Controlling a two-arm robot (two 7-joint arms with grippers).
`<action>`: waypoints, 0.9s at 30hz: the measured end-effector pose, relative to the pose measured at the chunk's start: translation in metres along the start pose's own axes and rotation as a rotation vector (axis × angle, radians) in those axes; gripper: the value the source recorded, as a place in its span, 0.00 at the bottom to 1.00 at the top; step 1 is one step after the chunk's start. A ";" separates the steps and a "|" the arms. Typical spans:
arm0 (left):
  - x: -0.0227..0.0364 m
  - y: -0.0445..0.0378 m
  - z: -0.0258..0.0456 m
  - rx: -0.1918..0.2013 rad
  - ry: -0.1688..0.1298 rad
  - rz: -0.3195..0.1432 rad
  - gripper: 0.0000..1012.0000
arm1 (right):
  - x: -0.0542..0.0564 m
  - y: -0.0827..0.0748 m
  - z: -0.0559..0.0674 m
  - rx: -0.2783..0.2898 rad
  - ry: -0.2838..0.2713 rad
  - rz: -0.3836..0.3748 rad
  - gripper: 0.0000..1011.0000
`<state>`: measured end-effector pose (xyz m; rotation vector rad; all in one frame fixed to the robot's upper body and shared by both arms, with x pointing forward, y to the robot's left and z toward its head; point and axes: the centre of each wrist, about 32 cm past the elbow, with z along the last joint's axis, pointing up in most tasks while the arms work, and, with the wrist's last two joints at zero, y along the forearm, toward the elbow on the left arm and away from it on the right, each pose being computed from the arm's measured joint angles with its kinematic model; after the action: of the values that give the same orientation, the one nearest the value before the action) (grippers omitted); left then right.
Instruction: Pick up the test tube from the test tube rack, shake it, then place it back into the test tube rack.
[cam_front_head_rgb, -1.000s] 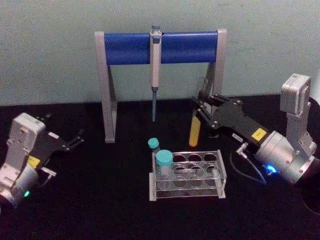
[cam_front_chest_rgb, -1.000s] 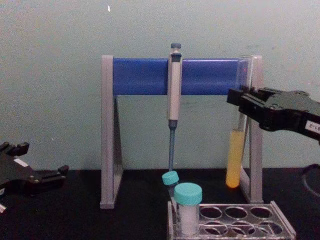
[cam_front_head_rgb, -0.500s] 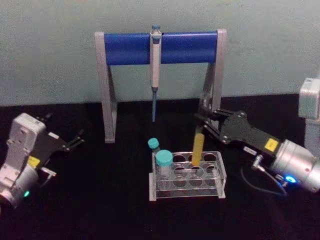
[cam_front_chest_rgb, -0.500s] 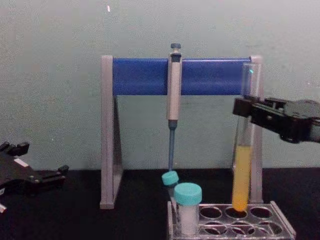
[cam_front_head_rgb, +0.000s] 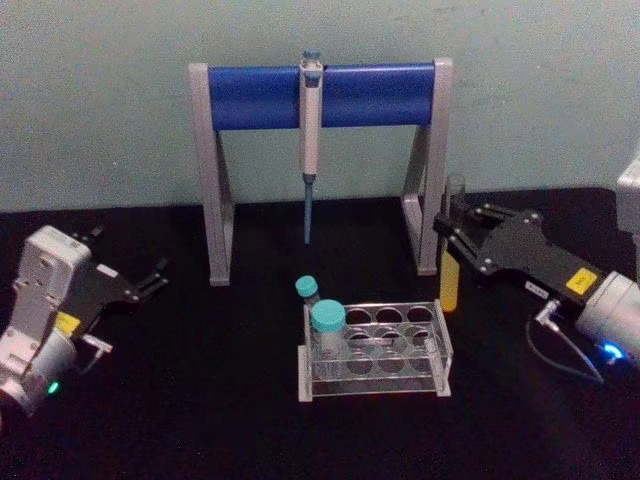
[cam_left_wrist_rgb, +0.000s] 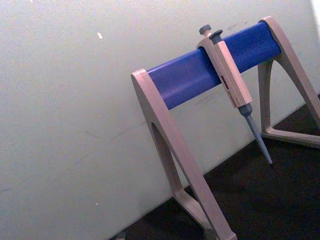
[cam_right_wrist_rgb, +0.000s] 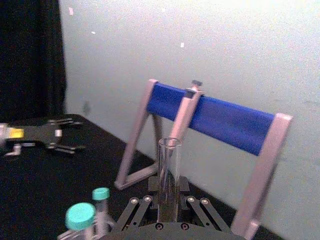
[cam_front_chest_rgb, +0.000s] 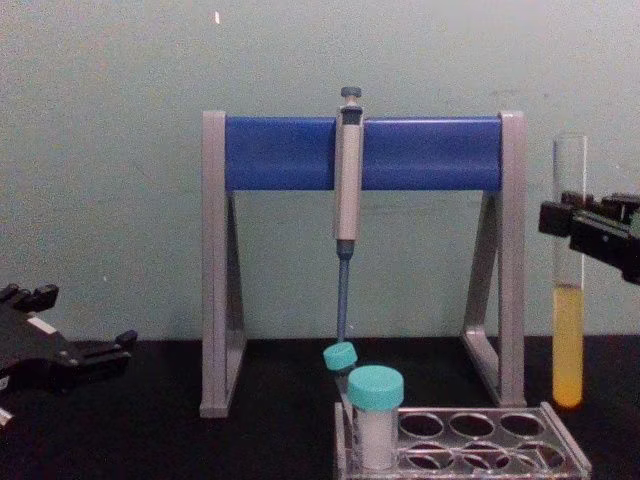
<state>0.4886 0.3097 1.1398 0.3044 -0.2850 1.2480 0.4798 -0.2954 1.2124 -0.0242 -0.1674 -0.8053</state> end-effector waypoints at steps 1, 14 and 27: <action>0.0000 0.0000 0.0000 0.000 0.000 0.000 0.99 | 0.000 0.001 0.000 0.002 -0.007 -0.010 0.23; 0.0000 0.0000 0.0000 0.000 0.000 0.000 0.99 | -0.002 0.028 -0.001 0.058 -0.001 -0.059 0.23; 0.0000 0.0000 0.0000 0.000 0.000 0.000 0.99 | -0.006 0.045 -0.004 0.118 0.115 0.098 0.23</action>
<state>0.4886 0.3097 1.1398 0.3046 -0.2850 1.2480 0.5088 -0.2600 1.2094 0.1244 -0.1039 -0.6961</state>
